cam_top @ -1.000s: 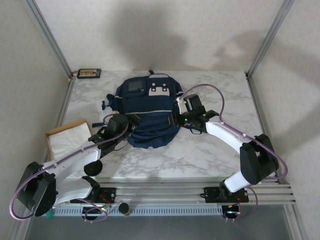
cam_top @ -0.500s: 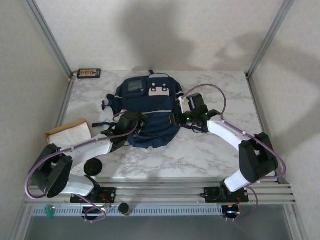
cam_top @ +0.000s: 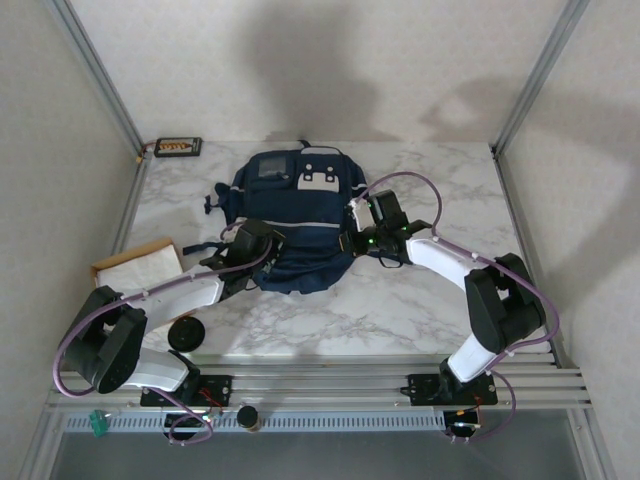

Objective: Pack the student bag

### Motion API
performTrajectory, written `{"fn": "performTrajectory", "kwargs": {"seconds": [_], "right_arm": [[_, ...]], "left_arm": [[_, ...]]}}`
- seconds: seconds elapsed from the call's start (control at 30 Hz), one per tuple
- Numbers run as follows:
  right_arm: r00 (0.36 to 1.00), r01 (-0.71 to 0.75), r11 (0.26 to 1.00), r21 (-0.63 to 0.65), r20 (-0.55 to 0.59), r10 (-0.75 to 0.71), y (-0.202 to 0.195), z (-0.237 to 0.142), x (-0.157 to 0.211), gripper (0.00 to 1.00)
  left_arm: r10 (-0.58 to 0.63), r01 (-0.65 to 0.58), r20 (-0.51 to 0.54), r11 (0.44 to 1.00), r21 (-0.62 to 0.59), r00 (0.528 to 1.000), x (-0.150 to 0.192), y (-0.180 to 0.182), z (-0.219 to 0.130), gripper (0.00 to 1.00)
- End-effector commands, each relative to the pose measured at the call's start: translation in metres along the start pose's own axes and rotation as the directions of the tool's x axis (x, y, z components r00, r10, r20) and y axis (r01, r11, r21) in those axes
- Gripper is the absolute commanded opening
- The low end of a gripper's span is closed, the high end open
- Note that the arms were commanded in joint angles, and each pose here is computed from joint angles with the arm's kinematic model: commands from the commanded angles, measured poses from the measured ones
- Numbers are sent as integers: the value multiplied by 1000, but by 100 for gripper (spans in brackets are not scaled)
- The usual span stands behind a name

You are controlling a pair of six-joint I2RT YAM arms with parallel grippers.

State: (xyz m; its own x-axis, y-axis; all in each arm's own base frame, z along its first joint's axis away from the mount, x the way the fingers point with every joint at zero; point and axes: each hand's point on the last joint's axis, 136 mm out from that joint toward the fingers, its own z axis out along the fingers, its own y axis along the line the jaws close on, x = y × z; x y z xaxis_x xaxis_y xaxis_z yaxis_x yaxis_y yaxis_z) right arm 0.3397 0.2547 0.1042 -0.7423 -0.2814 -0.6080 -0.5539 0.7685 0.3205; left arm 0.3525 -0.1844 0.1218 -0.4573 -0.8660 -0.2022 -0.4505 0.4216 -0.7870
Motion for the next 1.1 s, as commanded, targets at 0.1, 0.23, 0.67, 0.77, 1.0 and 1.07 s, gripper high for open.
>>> {"fn": "performTrajectory", "kwargs": {"seconds": [0.1,0.23,0.67,0.77,1.0,1.07], "right_arm": [[998,-2,990,143,59,-6,-23,-15,-19,5],[998,8,982,188,59,-20,-30,-17,-26,2],[993,-34,967,254,116,5,-45,-20,-57,0],[990,-48,963,265,139,11,-49,-22,-66,0],[986,-80,941,329,162,27,-62,-21,-79,1],[985,-91,941,326,168,38,-63,-18,-83,7]], "left_arm": [[37,-32,109,999,-43,993,-41,9,-6,0],[83,-76,118,995,-66,989,-54,17,-13,0],[222,-199,117,962,-186,968,-93,41,-28,0],[254,-228,109,951,-209,961,-96,42,-27,0],[302,-272,106,935,-225,948,-104,36,-27,0],[314,-288,90,932,-218,945,-102,31,-24,0]]}}
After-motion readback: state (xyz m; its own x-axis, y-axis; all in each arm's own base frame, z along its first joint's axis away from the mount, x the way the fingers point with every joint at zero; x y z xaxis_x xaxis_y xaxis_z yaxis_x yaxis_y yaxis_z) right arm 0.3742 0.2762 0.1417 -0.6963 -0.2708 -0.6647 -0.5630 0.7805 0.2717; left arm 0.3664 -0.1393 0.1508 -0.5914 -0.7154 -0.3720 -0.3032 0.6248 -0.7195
